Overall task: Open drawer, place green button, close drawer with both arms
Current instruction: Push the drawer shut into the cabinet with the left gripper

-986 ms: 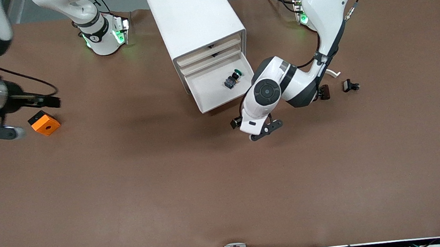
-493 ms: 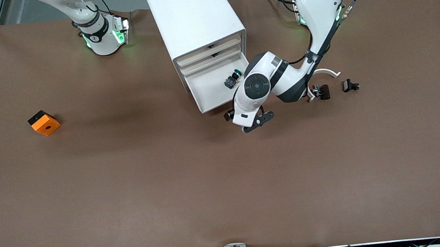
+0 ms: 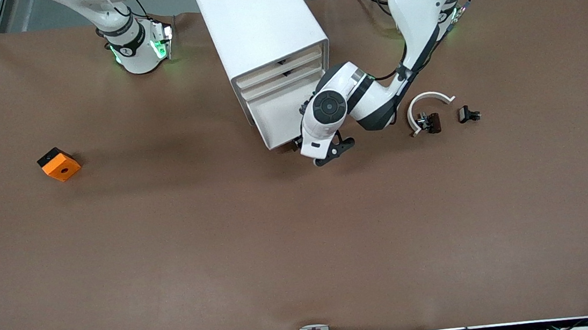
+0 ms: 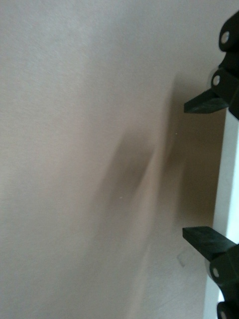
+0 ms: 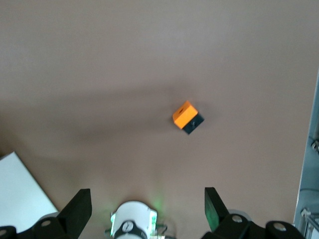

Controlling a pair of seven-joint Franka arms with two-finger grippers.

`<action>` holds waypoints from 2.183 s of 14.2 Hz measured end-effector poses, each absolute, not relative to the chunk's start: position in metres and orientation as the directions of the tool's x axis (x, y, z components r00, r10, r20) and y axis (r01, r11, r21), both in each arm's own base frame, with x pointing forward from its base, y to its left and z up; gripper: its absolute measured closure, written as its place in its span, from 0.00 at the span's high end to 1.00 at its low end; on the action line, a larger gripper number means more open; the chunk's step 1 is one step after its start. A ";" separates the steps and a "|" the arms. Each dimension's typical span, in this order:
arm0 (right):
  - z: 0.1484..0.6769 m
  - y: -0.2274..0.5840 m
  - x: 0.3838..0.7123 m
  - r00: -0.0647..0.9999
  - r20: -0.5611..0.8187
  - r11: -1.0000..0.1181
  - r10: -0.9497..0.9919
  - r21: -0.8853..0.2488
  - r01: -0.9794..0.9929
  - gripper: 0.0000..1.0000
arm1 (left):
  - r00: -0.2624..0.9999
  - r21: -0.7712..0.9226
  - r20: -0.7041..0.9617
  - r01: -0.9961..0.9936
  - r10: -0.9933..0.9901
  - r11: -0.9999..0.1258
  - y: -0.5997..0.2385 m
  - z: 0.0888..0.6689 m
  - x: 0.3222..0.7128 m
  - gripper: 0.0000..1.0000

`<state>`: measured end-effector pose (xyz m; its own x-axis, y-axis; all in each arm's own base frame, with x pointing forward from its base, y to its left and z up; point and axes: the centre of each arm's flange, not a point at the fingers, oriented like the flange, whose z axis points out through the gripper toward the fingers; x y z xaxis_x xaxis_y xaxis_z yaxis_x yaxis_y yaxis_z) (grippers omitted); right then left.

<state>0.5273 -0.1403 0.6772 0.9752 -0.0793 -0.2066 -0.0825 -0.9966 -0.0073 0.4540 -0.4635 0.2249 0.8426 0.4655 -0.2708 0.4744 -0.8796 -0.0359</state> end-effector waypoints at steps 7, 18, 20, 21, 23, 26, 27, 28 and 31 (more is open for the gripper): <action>0.694 -0.140 0.508 0.989 -0.147 -0.996 0.019 -0.088 0.006 1.00 | 0.788 -0.068 -0.334 0.528 0.518 -0.847 -0.481 0.214 0.431 1.00; 0.705 -0.075 0.474 0.986 -0.134 -0.994 0.099 -0.050 0.093 1.00 | 0.641 -0.125 -0.483 0.623 0.596 -0.772 -0.506 0.207 0.401 1.00; 0.708 -0.069 0.472 0.986 -0.130 -0.994 0.104 -0.045 0.099 1.00 | 0.621 -0.137 -0.501 0.630 0.602 -0.764 -0.508 0.203 0.397 1.00; 0.709 -0.069 0.471 0.986 -0.129 -0.994 0.102 -0.044 0.097 1.00 | 0.610 -0.143 -0.511 0.635 0.606 -0.759 -0.509 0.201 0.395 1.00; 0.709 -0.075 0.470 0.988 -0.126 -0.995 0.091 -0.041 0.086 1.00 | 0.588 -0.156 -0.529 0.641 0.612 -0.751 -0.511 0.196 0.391 1.00; 0.709 -0.082 0.470 0.990 -0.118 -0.997 0.075 -0.039 0.071 1.00 | 0.582 -0.161 -0.535 0.641 0.612 -0.751 -0.512 0.194 0.389 1.00; 0.710 -0.083 0.470 0.991 -0.113 -0.997 0.075 -0.038 0.071 1.00 | 0.582 -0.161 -0.535 0.640 0.612 -0.751 -0.512 0.194 0.389 1.00; 0.711 -0.083 0.470 0.991 -0.108 -0.997 0.075 -0.037 0.071 1.00 | 0.582 -0.161 -0.535 0.641 0.612 -0.751 -0.512 0.194 0.389 1.00; 0.715 -0.083 0.472 0.994 -0.076 -0.997 0.074 -0.029 0.072 1.00 | 0.577 -0.165 -0.537 0.644 0.616 -0.747 -0.509 0.199 0.397 1.00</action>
